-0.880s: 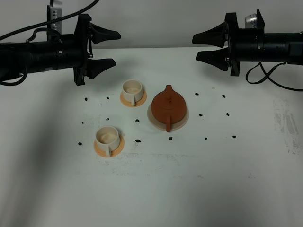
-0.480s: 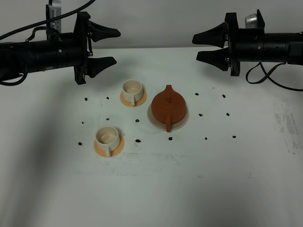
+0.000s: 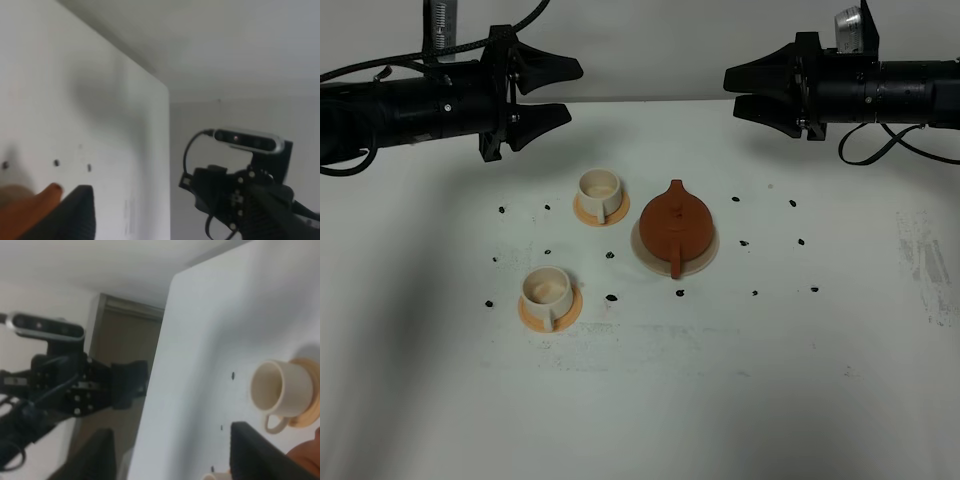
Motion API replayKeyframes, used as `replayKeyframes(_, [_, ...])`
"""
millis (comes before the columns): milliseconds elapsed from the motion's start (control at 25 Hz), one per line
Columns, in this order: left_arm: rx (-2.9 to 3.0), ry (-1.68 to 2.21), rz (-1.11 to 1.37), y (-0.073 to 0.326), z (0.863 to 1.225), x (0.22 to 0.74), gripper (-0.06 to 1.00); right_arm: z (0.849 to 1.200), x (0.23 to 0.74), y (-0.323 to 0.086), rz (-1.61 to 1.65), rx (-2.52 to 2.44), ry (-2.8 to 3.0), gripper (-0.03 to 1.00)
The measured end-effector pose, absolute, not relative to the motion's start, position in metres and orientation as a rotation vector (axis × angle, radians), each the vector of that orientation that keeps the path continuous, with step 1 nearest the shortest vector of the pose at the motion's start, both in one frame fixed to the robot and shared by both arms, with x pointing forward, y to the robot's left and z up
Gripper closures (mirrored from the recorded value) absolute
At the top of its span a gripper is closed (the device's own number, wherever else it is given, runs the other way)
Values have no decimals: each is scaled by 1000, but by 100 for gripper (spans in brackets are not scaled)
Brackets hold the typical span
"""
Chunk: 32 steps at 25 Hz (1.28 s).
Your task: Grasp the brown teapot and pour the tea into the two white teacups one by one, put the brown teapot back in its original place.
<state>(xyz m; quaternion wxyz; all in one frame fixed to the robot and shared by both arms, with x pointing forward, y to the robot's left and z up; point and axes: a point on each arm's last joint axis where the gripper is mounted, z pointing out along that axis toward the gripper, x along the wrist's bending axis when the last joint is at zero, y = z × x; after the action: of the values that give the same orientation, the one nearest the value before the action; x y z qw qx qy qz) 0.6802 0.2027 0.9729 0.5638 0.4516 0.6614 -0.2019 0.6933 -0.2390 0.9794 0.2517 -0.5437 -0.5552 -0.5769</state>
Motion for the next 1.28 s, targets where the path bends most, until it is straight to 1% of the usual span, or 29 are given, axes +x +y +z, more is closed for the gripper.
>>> replayKeyframes(160, [1188,1534,-354,206,979,677,46,993,688,-243,-1535,-1539,-1747,48])
replayKeyframes(440, [1447,1465,58,222,1025,664,56,1032,676,-260,-1431,-1729,-2140,51])
replayKeyframes(640, [1470,1465,343,239,1052,639,61,1067,662,-265,-1522,-1796,-2231,53])
replayKeyframes(760, [1461,1456,492,248,1065,619,62,1080,650,-268,-1587,-1834,-2272,53])
replayKeyframes(1040, [1429,1433,746,266,1088,568,62,1077,628,-276,-1700,-1970,-2308,53])
replayKeyframes(1200, [1414,1437,791,271,1089,540,62,1068,617,-276,-1759,-2028,-2215,53])
replayKeyframes(1280, [1413,1440,795,272,1087,526,62,1058,610,-274,-1772,-2042,-2135,53])
